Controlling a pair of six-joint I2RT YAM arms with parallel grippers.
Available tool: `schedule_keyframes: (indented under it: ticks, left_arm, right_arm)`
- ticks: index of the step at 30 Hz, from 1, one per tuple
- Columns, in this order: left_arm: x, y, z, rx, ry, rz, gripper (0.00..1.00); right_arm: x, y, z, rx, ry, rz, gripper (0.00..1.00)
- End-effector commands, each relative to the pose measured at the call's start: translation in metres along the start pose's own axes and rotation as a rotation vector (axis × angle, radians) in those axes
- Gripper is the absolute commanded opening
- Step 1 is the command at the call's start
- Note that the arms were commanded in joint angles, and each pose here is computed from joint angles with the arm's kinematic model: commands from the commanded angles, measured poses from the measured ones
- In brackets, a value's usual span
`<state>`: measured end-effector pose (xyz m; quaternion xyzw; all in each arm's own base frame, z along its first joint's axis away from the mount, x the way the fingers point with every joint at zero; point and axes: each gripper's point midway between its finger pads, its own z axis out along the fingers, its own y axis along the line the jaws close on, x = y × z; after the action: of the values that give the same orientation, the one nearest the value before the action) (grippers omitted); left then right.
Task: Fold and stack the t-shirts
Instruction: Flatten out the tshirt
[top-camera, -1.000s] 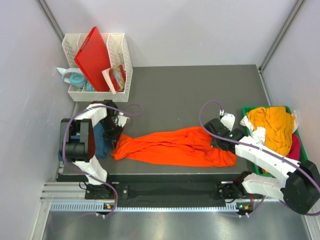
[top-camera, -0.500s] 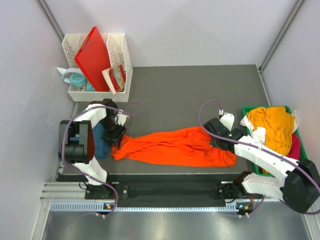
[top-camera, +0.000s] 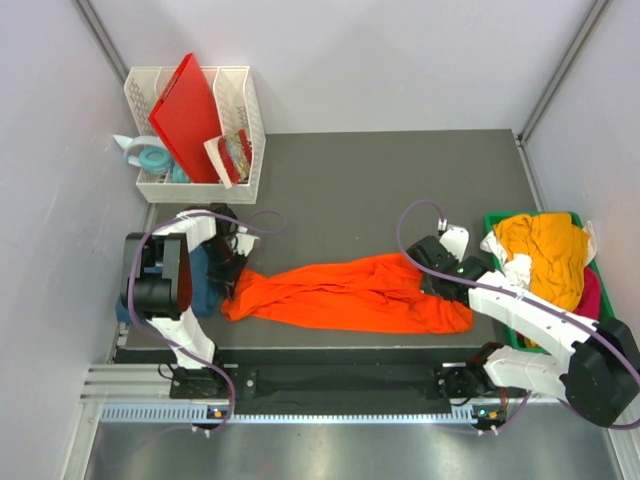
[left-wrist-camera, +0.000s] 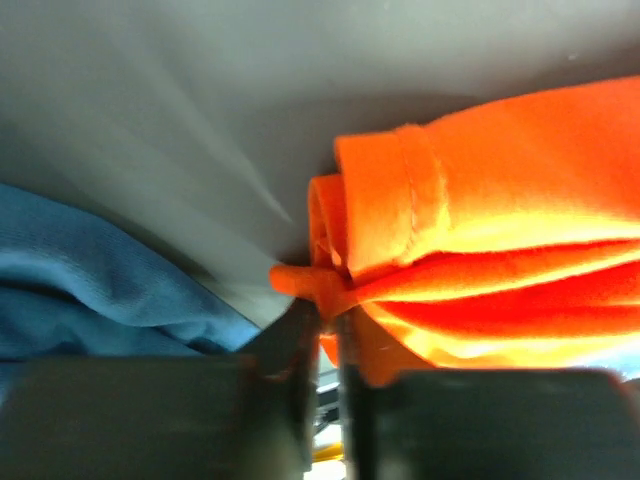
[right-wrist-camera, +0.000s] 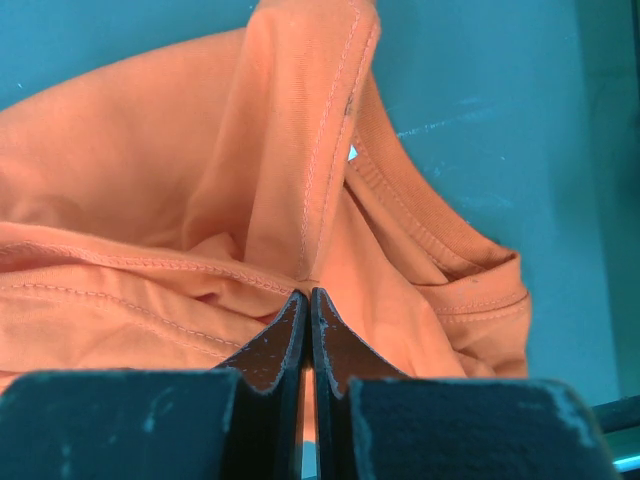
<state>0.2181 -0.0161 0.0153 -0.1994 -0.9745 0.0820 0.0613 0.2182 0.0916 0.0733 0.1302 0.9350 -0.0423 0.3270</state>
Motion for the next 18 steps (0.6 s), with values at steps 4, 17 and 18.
schedule_keyframes:
  ticks: [4, 17, 18]
  left_arm:
    - [-0.004, 0.001, -0.012, -0.012, -0.036, 0.004, 0.06]
    - [0.0, -0.005, -0.029, -0.014, -0.067, 0.008, 0.0]
    - [-0.002, -0.005, -0.032, -0.019, -0.076, 0.005, 0.0]
  right_arm:
    - [-0.01, 0.01, -0.002, -0.024, -0.024, 0.02, 0.0]
    - [-0.011, 0.015, -0.001, -0.039, -0.025, 0.022, 0.0]
    - [-0.011, 0.014, -0.001, -0.037, -0.025, 0.02, 0.0]
